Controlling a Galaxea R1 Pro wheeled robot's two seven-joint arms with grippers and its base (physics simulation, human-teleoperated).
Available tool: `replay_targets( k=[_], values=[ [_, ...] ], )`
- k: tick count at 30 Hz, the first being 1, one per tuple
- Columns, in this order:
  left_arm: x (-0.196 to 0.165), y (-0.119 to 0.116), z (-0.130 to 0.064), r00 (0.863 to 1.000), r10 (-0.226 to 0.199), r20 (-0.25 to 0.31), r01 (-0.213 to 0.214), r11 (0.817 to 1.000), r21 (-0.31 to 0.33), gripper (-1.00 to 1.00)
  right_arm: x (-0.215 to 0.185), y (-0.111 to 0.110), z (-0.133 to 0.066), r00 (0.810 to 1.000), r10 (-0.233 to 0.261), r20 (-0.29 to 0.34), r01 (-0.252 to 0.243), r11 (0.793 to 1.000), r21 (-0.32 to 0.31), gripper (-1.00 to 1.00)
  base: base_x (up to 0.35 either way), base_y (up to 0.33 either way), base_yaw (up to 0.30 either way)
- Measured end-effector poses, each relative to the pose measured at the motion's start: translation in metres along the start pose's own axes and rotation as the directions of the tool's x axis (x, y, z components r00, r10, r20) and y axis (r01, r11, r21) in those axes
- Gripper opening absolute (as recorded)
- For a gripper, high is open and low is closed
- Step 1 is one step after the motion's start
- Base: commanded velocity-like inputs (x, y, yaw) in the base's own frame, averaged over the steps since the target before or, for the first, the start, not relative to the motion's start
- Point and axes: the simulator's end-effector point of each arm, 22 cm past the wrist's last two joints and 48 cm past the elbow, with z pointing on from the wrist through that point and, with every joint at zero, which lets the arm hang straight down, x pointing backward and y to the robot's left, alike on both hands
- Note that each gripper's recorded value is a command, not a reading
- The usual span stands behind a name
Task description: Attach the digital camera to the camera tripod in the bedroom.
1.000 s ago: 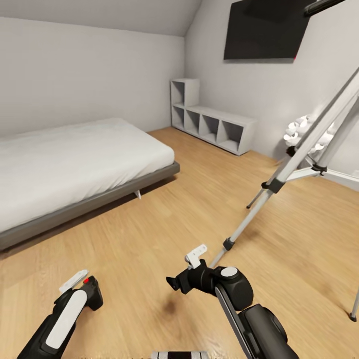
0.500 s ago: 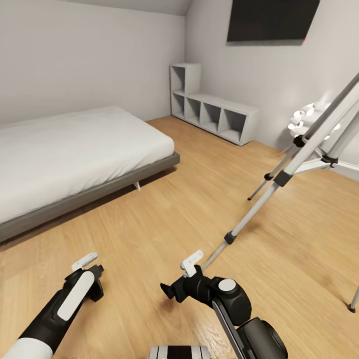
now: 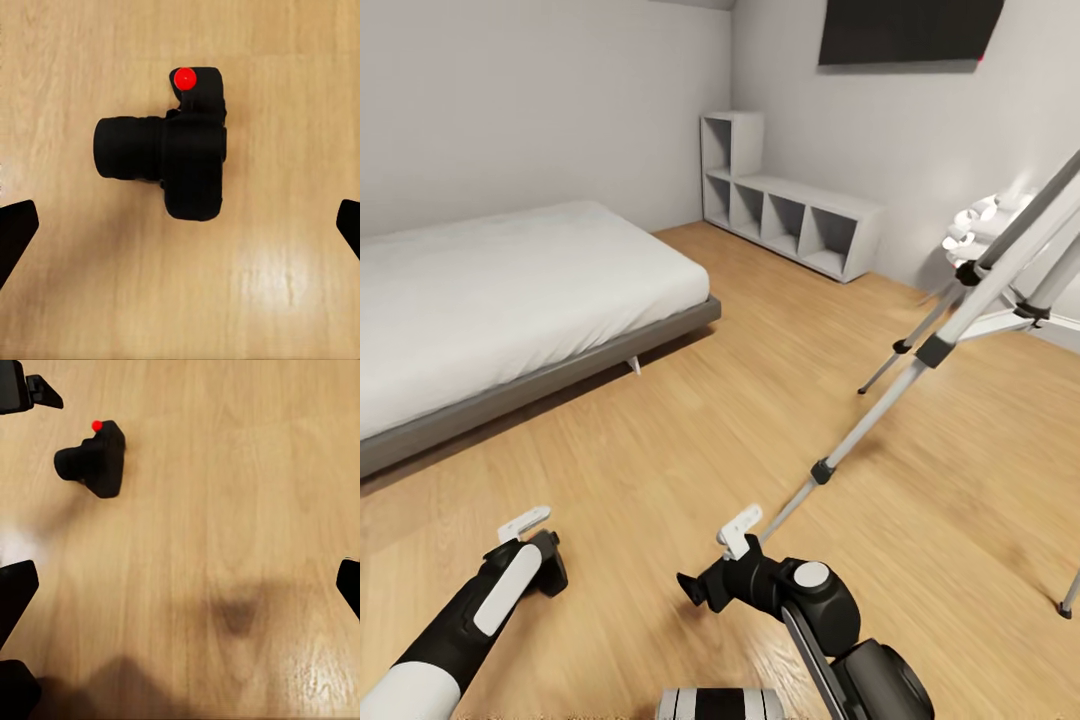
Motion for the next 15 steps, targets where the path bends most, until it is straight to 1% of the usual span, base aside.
replay_targets(
  k=[6,10,13,15],
  values=[
    [0.001,-0.002,0.008,1.0,0.01,0.001,-0.01,1.0,-0.011,1.0,0.008,-0.007,0.006,1.0,0.023,-0.02,-0.023,1.0,-0.001,1.0,0.0,0.0,0.0],
    [-0.004,-0.001,0.013,0.999,0.04,0.024,-0.04,0.999,-0.029,1.0,0.014,-0.011,0.01,0.999,0.039,-0.033,-0.039,0.999,-0.002,1.0,0.0,0.0,0.0],
    [-0.006,-0.002,0.017,0.997,0.063,0.044,-0.061,0.997,-0.04,1.0,0.019,-0.009,0.014,0.998,0.047,-0.046,-0.048,0.999,-0.01,1.0,0.0,0.0,0.0],
    [-0.004,-0.002,0.019,0.997,0.069,0.043,-0.067,0.997,-0.044,1.0,0.023,-0.009,0.016,0.997,0.052,-0.053,-0.053,0.999,-0.012,1.0,0.0,0.0,0.0]
  ],
)
